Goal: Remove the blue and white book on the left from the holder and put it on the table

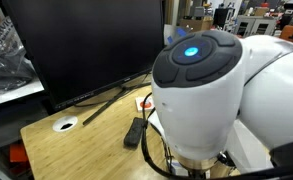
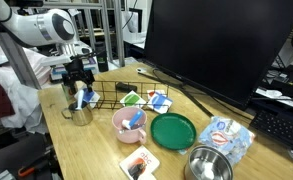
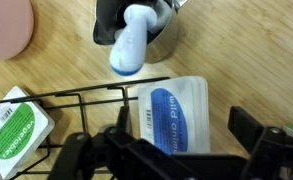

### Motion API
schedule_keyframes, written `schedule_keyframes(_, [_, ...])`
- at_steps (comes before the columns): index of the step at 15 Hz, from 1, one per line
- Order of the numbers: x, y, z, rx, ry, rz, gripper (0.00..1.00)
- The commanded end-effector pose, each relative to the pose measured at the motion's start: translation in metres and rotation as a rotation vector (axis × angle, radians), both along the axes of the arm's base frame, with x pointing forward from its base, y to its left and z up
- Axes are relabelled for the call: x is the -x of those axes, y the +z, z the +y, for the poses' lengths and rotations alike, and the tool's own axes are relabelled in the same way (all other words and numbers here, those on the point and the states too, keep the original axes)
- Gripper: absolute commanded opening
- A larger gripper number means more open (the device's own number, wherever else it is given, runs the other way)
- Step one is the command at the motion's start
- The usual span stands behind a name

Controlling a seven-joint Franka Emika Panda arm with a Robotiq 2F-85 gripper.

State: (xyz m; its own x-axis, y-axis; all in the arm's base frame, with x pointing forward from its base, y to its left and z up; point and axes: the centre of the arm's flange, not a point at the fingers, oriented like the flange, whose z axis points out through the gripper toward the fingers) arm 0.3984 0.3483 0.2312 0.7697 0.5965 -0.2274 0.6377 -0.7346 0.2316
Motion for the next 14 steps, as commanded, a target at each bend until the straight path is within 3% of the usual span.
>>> schedule_keyframes(1, [-0.007,-0.012,0.001,0.005,-0.010,-0.013,1.00])
schedule_keyframes(7, [-0.020,-0.022,-0.010,0.014,-0.038,-0.005,1.00])
schedule_keyframes(8, [-0.022,-0.022,-0.012,0.012,-0.043,-0.006,0.80])
schedule_keyframes(14, [-0.028,-0.023,-0.016,0.001,-0.058,0.004,0.37])
